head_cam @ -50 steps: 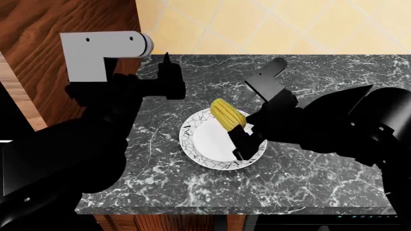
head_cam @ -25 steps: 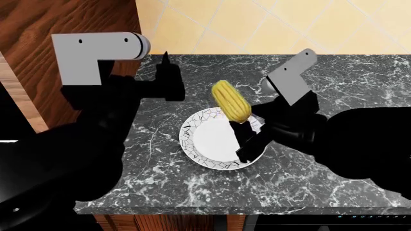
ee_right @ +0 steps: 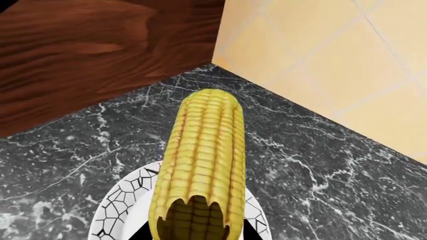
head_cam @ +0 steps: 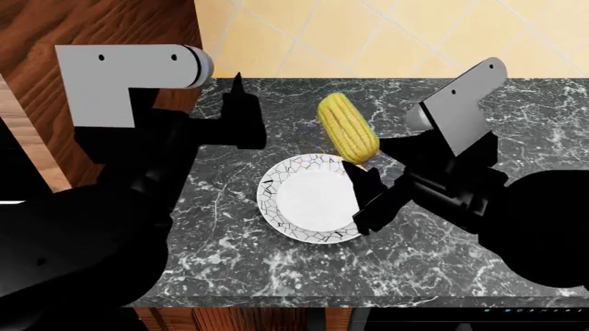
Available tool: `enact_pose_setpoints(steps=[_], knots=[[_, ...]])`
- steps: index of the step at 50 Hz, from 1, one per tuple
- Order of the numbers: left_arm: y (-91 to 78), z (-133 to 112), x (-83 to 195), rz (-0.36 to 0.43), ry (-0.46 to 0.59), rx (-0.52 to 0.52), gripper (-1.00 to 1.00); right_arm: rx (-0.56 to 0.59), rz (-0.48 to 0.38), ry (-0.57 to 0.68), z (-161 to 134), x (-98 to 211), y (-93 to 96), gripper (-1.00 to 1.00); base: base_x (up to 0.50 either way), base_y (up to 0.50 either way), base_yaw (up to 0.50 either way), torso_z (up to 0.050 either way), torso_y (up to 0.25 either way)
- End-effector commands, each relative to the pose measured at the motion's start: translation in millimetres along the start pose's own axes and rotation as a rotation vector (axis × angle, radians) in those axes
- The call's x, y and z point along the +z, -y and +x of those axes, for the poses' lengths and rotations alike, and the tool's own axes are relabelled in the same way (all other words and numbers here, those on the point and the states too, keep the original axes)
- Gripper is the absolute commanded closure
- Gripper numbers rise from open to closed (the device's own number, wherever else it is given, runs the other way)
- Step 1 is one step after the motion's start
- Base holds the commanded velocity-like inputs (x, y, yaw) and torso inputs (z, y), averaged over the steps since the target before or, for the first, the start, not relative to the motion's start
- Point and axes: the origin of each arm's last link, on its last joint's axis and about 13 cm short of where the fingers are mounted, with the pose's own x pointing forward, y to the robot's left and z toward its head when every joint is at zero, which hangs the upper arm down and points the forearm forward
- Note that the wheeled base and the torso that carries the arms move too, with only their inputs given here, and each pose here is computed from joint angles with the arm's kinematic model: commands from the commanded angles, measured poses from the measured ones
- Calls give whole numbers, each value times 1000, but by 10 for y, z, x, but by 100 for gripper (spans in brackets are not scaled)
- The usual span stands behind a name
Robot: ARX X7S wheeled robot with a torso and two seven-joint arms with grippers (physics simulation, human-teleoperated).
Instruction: Place the corn on the rack of the oven.
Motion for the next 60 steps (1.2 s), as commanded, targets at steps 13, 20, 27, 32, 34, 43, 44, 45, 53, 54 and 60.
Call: enact_pose_setpoints(steps=[13,20,27,32,34,43,44,45,53,54,60], knots=[[-2,-110,92,21,7,-1,-100,-26,-19,16,-179,44,-41,100,0,0,0,0,0],[9,-117,113,20,-3,-7,-100,-28,-20,10,-206,56,-37,100,0,0,0,0,1],[10,-137,136,30,1,-6,-100,-28,-26,5,-218,66,-42,100,-69,0,0,0,0],[9,-152,129,29,3,-8,-100,-26,-27,1,-220,41,-51,100,-232,0,0,0,0],[5,-151,126,28,3,-7,-100,-28,-27,-1,-221,34,-49,100,-283,0,0,0,0],[-43,-71,135,33,10,7,-100,-38,-27,18,-215,57,-23,100,-303,0,0,0,0],[-44,-70,136,33,10,8,-100,-40,-26,20,-216,59,-22,100,-297,0,0,0,0],[-44,-67,136,33,11,9,-100,-39,-26,19,-218,58,-22,100,-301,0,0,0,0],[-46,-61,138,31,12,12,-100,-46,-26,21,-238,61,-19,100,-295,0,0,0,0],[-46,-59,138,31,12,12,-100,-46,-26,21,-238,61,-19,100,-293,0,0,0,0],[-49,-47,154,33,15,13,-100,-48,-27,24,-229,67,-15,100,-296,0,0,0,0]])
